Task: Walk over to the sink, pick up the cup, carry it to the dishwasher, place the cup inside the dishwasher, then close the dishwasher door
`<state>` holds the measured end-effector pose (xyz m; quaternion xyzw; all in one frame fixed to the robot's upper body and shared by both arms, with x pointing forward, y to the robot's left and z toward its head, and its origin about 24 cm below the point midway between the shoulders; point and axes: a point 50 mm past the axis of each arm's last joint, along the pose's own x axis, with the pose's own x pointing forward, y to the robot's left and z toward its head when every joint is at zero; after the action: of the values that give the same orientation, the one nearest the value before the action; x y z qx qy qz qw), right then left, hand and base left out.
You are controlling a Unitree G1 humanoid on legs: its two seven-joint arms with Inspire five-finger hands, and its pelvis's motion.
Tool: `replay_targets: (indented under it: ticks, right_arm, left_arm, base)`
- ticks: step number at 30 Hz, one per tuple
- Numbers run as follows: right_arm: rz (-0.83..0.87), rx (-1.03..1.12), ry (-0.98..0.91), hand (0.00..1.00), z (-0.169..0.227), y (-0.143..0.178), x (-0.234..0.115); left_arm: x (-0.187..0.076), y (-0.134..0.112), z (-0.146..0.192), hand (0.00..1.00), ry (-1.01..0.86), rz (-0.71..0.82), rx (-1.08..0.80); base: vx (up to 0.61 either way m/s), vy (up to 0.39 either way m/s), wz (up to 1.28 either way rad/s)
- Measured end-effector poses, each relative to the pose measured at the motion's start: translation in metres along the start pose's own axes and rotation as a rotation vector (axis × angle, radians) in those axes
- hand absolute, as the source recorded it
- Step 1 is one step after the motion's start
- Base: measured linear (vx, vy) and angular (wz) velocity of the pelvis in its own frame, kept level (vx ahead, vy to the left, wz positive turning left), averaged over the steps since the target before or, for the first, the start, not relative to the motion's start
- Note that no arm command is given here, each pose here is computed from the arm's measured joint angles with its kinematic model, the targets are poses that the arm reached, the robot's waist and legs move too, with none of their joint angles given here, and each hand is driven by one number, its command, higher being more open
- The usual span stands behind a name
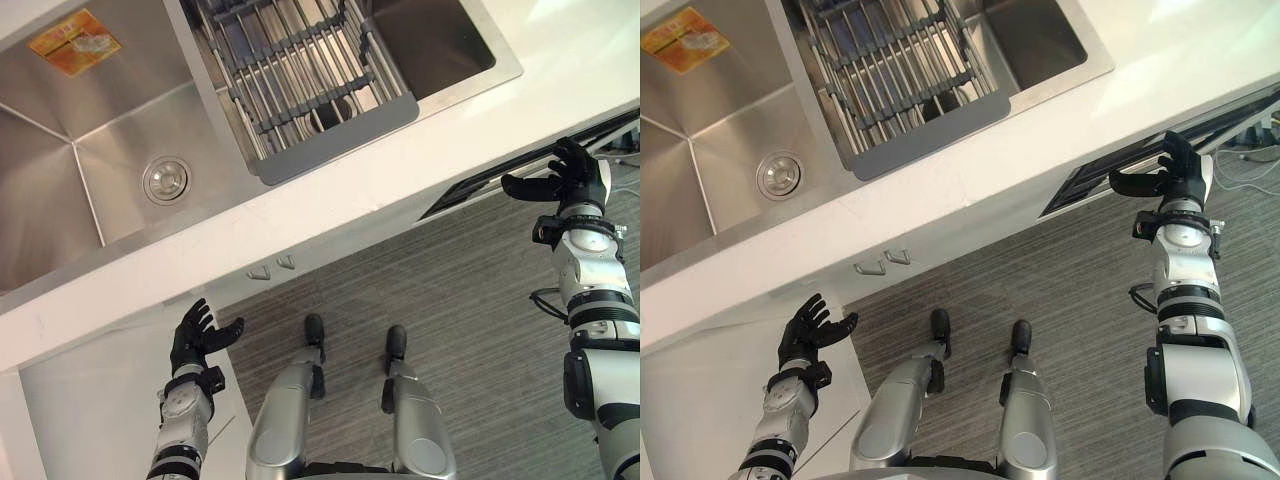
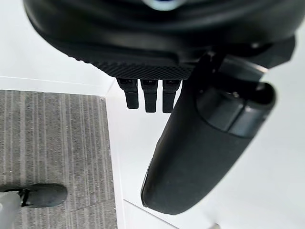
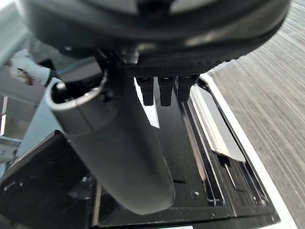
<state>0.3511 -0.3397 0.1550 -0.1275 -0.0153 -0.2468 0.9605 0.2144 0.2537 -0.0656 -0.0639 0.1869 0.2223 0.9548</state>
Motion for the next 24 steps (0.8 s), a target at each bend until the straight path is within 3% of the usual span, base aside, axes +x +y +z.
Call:
replay_targets:
  ticks: [7, 11, 17, 24]
  right_arm:
    - [0.093, -0.094, 0.058, 0.9, -0.048, 0.016, -0.028]
    - [0.222, -0.11, 0.108, 0.9, -0.092, 0.032, -0.078]
    - [0.295, -0.112, 0.333, 0.9, -0.163, 0.012, -0.159]
    - [0.296, -0.065, 0.612, 0.9, -0.218, -0.004, -0.225]
  left_arm:
    - [-0.003, 0.001, -0.008, 0.9, 0.038, -0.028, 0.043]
    - [-0.01, 0.008, -0.02, 0.9, 0.082, -0.035, 0.091]
    - [-0.031, 0.026, -0.047, 0.9, 0.176, -0.036, 0.151]
    - [-0.052, 0.041, -0.069, 0.9, 0.269, -0.06, 0.203]
  base:
    - [0.01, 0.003, 0.0]
    - [0.02, 0.012, 0.04]
    - [0.05, 0.022, 0.08]
    - [0.08, 0.011, 0.03]
